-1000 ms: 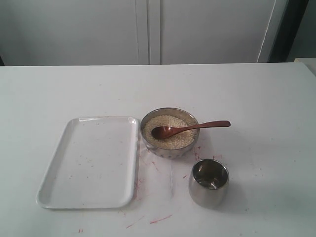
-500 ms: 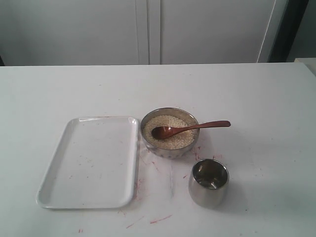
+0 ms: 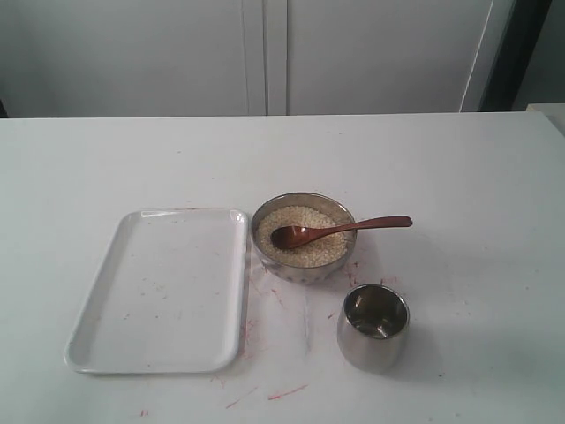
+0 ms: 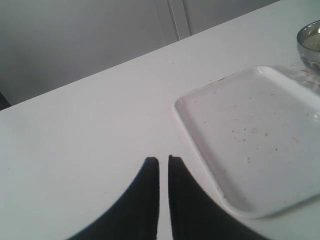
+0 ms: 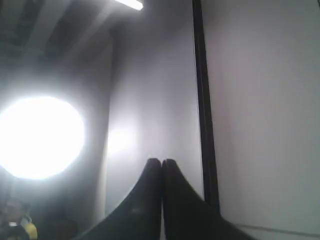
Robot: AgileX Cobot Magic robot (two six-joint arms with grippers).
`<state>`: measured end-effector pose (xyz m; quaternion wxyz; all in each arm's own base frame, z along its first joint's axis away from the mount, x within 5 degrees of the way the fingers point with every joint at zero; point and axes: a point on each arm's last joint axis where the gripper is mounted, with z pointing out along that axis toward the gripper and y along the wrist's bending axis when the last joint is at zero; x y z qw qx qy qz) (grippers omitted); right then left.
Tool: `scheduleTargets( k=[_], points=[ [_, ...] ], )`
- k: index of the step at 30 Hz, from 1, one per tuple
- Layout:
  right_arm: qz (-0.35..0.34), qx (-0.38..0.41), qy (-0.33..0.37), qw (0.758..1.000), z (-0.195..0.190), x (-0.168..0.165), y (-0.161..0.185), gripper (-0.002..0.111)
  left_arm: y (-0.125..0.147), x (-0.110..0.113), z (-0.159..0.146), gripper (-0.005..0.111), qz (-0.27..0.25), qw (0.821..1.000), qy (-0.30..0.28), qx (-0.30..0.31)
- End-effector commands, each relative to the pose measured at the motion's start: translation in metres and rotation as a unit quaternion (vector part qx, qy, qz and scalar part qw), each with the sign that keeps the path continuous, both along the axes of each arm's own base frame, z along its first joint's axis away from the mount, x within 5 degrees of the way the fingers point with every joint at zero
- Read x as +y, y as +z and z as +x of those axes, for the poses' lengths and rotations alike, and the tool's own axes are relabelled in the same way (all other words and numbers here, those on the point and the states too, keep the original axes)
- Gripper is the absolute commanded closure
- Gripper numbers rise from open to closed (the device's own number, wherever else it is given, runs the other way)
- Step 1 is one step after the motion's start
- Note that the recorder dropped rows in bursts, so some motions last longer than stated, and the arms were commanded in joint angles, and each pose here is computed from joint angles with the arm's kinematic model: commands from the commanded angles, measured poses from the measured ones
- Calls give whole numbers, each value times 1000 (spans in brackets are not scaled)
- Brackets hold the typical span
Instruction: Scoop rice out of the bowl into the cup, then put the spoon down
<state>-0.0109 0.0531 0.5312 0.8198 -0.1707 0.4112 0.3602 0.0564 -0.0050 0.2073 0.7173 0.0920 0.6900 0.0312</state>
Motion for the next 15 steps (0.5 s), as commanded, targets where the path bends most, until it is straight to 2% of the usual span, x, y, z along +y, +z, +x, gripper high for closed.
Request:
scheduleTargets(
  k=[1, 8, 12, 15],
  points=[
    [-75, 53, 7, 996, 30, 7, -1, 108, 2, 0, 0, 92, -2, 1000, -2, -5],
    [-111, 107, 53, 987, 68, 14, -10, 108, 2, 0, 0, 92, -2, 1000, -2, -5],
    [-148, 148, 93, 973, 94, 20, -21, 108, 2, 0, 0, 92, -2, 1000, -2, -5],
    [-182, 182, 97, 961, 116, 22, -33, 108, 2, 0, 0, 92, -2, 1000, -2, -5]
  ],
)
